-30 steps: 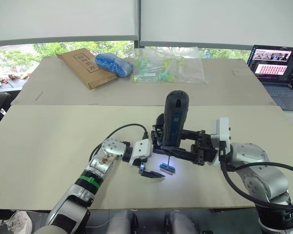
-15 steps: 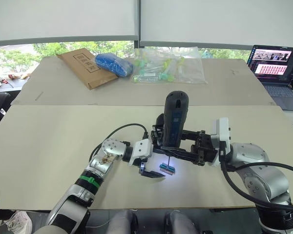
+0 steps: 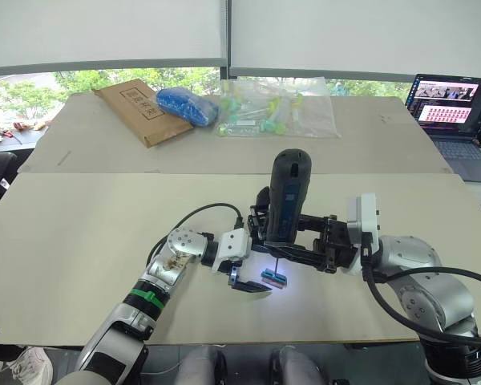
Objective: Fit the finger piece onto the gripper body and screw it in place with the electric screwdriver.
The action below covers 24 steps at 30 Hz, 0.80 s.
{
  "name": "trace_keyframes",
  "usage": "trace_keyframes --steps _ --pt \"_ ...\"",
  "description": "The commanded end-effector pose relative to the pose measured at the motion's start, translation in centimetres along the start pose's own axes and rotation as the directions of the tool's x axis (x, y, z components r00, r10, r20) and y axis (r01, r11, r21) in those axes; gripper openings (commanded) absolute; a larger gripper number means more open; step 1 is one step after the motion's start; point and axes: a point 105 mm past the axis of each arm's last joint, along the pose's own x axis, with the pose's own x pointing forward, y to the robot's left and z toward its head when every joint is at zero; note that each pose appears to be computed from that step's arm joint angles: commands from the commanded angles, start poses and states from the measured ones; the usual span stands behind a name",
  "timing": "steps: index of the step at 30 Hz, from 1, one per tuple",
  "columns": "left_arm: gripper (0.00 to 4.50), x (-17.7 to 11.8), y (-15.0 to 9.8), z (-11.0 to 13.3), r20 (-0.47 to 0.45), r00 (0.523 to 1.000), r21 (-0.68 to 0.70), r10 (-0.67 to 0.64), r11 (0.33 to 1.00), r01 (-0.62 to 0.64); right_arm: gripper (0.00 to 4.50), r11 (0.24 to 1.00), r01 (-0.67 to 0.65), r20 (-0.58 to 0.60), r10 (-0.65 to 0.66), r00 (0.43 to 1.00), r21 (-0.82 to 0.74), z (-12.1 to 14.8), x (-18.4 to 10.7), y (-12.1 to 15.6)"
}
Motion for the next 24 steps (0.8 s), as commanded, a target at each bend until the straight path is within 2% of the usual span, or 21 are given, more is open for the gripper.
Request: trace_keyframes --steps 1,24 --pt "4.50 0.04 0.53 0.99 0.015 1.000 0.044 0.006 0.999 -0.007 1.88 0.998 -0.031 0.048 0.033 0.998 -0.050 1.74 0.28 0.72" --pt "4.50 -0.03 0.71 1.12 0.018 1.000 0.045 0.016 0.999 -0.017 1.88 0.998 -0.015 0.027 0.017 0.999 -0.068 1.19 0.21 0.04"
